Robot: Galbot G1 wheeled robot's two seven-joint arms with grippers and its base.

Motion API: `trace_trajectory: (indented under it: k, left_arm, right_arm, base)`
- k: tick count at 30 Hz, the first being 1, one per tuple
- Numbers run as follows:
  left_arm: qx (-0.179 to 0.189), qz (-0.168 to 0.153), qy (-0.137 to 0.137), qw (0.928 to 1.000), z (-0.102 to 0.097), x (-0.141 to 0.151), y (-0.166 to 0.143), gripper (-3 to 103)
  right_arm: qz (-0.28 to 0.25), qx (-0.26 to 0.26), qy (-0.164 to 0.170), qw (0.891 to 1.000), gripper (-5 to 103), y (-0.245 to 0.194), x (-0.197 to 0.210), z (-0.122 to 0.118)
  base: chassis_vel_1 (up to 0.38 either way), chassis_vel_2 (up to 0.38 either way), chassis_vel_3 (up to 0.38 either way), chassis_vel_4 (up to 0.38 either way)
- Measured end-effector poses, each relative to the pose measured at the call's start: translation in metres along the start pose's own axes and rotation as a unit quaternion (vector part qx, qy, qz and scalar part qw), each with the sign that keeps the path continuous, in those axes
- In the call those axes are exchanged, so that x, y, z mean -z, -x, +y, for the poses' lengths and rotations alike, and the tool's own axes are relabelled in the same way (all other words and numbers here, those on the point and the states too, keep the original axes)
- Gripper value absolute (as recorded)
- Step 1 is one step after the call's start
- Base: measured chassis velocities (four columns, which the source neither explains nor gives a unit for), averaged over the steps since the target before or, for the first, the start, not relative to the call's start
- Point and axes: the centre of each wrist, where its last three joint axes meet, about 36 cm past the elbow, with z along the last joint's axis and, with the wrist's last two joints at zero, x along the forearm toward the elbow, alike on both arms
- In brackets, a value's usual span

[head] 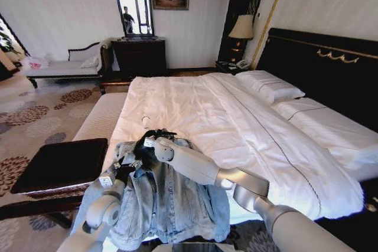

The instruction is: Pick up the clothes from the bed and hang them on the clothes hanger.

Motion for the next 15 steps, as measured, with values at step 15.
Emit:
trace_trajectory:
  k: [15]
  left_arm:
    - [-0.005,0.043,-0.053,0.9977,-0.005,-0.003,0.025,81]
  right_arm:
    - [-0.025,0.011,0.008,1.000,27,-0.013,0.010,-0.003]
  base:
    - [0.000,0.000,0.000,0.000]
